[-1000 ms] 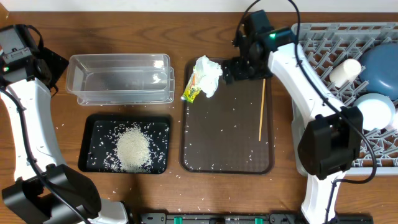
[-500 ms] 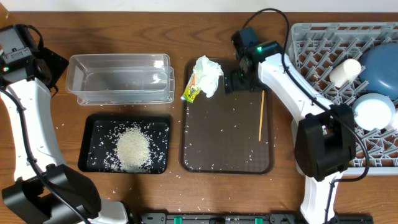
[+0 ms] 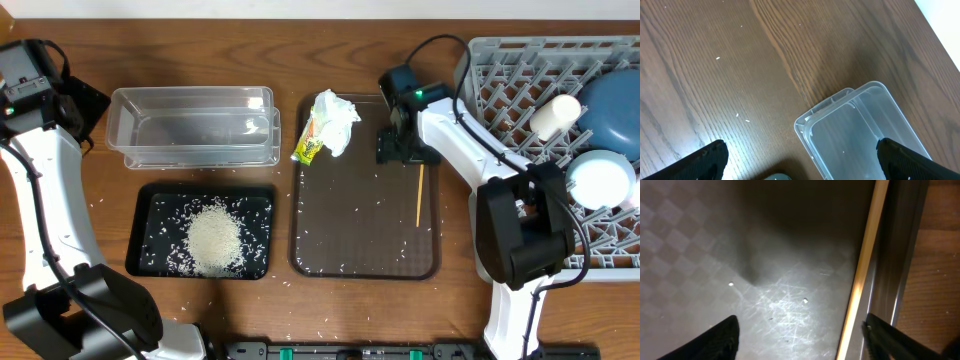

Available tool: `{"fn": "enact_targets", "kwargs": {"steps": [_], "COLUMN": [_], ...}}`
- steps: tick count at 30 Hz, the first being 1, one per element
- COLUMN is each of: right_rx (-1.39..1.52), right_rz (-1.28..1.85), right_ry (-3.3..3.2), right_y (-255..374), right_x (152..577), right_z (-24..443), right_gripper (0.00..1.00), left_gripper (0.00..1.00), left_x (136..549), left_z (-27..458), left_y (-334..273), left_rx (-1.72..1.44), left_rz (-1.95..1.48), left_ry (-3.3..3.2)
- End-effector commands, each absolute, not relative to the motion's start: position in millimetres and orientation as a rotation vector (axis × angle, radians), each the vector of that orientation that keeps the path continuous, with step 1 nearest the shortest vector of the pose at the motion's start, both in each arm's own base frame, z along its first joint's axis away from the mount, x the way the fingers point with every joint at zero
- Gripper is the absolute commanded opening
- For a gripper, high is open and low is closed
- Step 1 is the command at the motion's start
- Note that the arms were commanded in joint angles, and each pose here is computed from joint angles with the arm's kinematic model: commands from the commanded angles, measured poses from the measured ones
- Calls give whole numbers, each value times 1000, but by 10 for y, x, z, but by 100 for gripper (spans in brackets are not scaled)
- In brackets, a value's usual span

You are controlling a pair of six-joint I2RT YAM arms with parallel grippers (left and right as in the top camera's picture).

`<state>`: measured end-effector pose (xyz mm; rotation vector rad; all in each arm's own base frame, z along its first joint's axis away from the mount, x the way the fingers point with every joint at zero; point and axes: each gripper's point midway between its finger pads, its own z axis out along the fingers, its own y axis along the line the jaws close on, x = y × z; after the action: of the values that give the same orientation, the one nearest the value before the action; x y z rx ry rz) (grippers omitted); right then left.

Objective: Sort waste into correct bins and load items into the dishwasher rack

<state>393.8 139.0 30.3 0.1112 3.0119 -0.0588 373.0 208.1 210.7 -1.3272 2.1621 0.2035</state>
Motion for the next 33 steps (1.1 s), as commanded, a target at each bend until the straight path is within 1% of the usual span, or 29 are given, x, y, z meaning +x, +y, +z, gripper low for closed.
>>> {"fn": "enact_targets", "kwargs": {"steps": [1, 9, 12, 16, 27, 33], "right_rx": [196, 180, 127, 113, 128, 172], "right_rz": [-73, -44, 13, 67, 57, 40], "right_ry": [2981, 2992, 2995, 2986, 2993, 3000], "right_y": [1181, 1116, 1186, 1271, 1273, 1239], "right_x": [3990, 3958, 3962, 3986, 3923, 3865], "right_z": [369, 203, 175, 181, 70, -13], "right_gripper": [74, 74, 73, 71, 62, 61], "left_gripper": [98, 98, 98, 98, 98, 98], "left_x": [3706, 3707, 3707, 3706, 3706, 3706], "left_z": [2157, 2157, 2157, 2157, 2157, 2157], "left_y": [2083, 2083, 2083, 2083, 2083, 2083], "left_rx": [-1331, -1331, -1330, -1331, -1330, -1331], "left_rz": [206, 206, 206, 206, 206, 206], "left_ry": [2147, 2147, 2147, 2147, 2148, 2147]}}
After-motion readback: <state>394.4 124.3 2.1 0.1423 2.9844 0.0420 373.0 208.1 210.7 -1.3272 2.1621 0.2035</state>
